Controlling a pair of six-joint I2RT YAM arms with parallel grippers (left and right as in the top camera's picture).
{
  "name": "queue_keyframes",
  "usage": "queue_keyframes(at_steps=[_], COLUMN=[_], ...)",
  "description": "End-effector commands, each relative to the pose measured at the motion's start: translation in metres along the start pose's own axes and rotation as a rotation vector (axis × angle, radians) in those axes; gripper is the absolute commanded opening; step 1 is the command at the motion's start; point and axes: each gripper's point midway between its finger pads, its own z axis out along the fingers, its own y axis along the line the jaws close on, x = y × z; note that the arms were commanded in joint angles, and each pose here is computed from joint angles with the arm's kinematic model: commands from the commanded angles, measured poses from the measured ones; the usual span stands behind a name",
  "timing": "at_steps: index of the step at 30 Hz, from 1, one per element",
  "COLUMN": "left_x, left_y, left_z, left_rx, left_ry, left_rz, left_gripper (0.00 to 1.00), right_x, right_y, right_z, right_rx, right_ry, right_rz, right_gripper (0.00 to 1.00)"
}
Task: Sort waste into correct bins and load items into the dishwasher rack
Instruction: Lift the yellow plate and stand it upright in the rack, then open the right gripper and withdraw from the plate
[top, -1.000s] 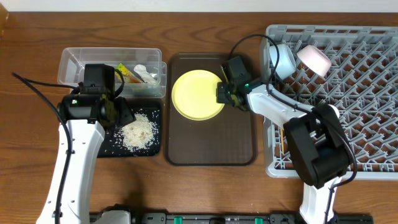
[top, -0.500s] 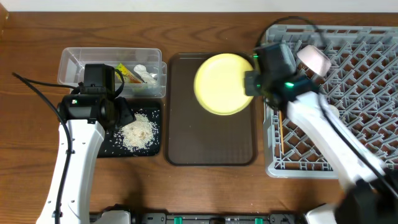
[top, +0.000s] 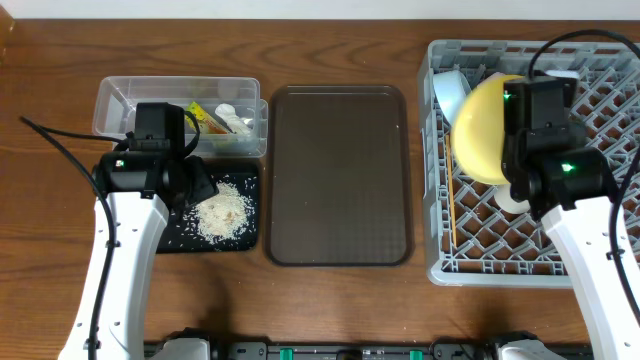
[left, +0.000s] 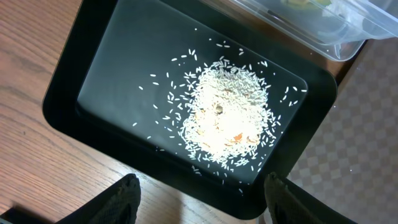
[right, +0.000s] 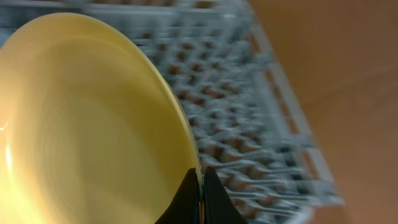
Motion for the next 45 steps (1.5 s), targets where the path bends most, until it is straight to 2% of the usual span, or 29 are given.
queue_keyframes(at_steps=[1, 12, 16, 22, 34, 36, 39, 45], left_x=[-0.002, -0.002, -0.002, -0.002, -0.002, -0.002, -0.002, -0.002], left_y=[0.002, 0.002, 0.002, 0.002, 0.002, 0.002, 0.002, 0.002], left_z=[-0.004, -0.004, -0.004, -0.004, -0.004, -0.004, -0.004, -0.004], left_rx=[0.000, 0.000, 0.000, 0.000, 0.000, 0.000, 0.000, 0.000], left_ry=[-0.013, -0.013, -0.013, -0.013, -0.013, -0.013, -0.013, -0.012], left_rz=[-0.011, -0.011, -0.011, -0.011, -0.011, -0.011, -0.011, -0.011], left_gripper=[0.67, 0.67, 0.67, 0.67, 0.67, 0.67, 0.67, 0.67], right_x=[-0.006, 0.023, 0.031, 0.031, 0.007, 0.007, 0.012, 0.018], right_y=[-0.036, 0.008, 0.017, 0.012, -0.020, -0.017, 0.006, 0.019], right_z=[-0.004, 0.017, 0.027, 0.032, 0.021, 0.020, 0.020, 0.021], right_rx=[0.188, 0.019, 0.020, 0.085, 0.241, 0.227, 0.110, 0.042], right_ry=[-0.024, 0.085, 0.119, 0.122, 0.025, 0.024, 0.042, 0.054], right_rz=[-0.050, -0.146, -0.161, -0.144, -0.132, -0.153, -0.226, -0.225], right_gripper=[0.01, 0.01, 0.01, 0.01, 0.01, 0.01, 0.01, 0.01])
